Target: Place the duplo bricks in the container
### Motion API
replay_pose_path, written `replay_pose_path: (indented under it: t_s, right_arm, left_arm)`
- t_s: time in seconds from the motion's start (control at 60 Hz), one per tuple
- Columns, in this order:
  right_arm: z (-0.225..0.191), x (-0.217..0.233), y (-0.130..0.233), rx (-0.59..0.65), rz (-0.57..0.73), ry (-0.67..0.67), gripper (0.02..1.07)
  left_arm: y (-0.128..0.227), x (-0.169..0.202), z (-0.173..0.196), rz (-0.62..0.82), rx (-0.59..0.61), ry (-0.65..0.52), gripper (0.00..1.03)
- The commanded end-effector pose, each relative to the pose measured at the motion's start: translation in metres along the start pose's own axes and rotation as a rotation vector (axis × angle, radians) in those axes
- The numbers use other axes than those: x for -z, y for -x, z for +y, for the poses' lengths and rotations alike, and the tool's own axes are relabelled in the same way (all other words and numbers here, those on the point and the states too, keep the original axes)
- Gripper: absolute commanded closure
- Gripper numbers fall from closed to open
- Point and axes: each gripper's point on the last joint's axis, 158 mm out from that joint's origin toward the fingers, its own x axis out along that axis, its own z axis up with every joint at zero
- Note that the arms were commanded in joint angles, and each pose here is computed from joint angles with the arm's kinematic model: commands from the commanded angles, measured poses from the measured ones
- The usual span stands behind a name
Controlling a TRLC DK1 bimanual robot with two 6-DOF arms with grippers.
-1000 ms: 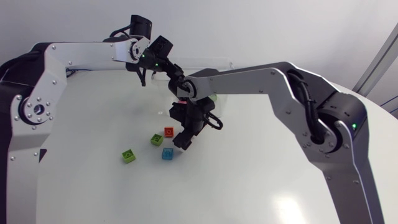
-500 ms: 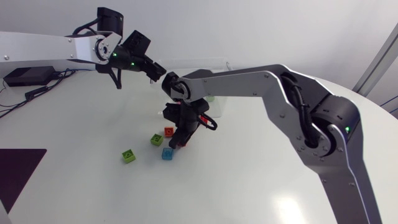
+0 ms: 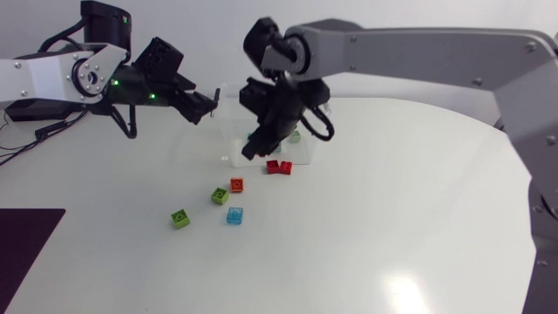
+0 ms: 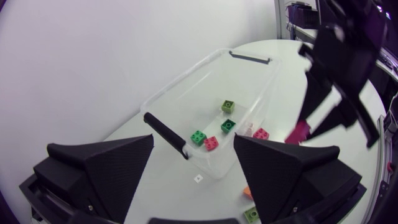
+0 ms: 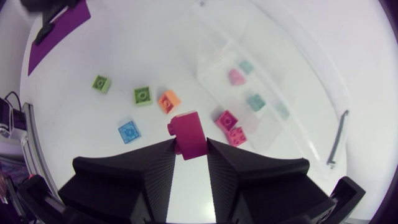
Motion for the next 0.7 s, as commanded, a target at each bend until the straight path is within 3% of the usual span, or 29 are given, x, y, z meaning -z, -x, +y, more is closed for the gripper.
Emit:
replay_pose_path:
  t_s: [0.0, 0.25, 0.5, 0.533, 0.567, 0.6, 0.683]
  right_arm:
    - [-0.022, -0.015, 0.020, 0.040, -0.048, -0.073, 0.93]
    - [-0.084, -0.052, 0.046, 0.130, -0.185, -0.225, 0.93]
    - [-0.118, -0.057, 0.029, 0.202, -0.229, -0.282, 0.91]
    - [-0.123, -0.058, 0.027, 0.211, -0.241, -0.286, 0.86]
    - [-0.126, -0.057, 0.024, 0.218, -0.242, -0.289, 0.76]
    - [-0.133, -0.057, 0.020, 0.241, -0.243, -0.288, 0.59]
    - [-0.140, -0.055, 0.012, 0.248, -0.230, -0.296, 0.37]
  left_arm:
    - [0.011, 0.020, -0.019, 0.028, 0.034, -0.022, 0.13]
    - [0.029, 0.057, -0.055, 0.072, 0.076, -0.036, 0.13]
    - [0.019, 0.105, -0.123, 0.143, 0.209, -0.077, 0.13]
    - [0.019, 0.108, -0.132, 0.149, 0.228, -0.084, 0.13]
    - [0.018, 0.111, -0.139, 0.153, 0.240, -0.090, 0.13]
    - [0.018, 0.114, -0.147, 0.155, 0.259, -0.106, 0.13]
    - [0.014, 0.122, -0.160, 0.177, 0.293, -0.114, 0.13]
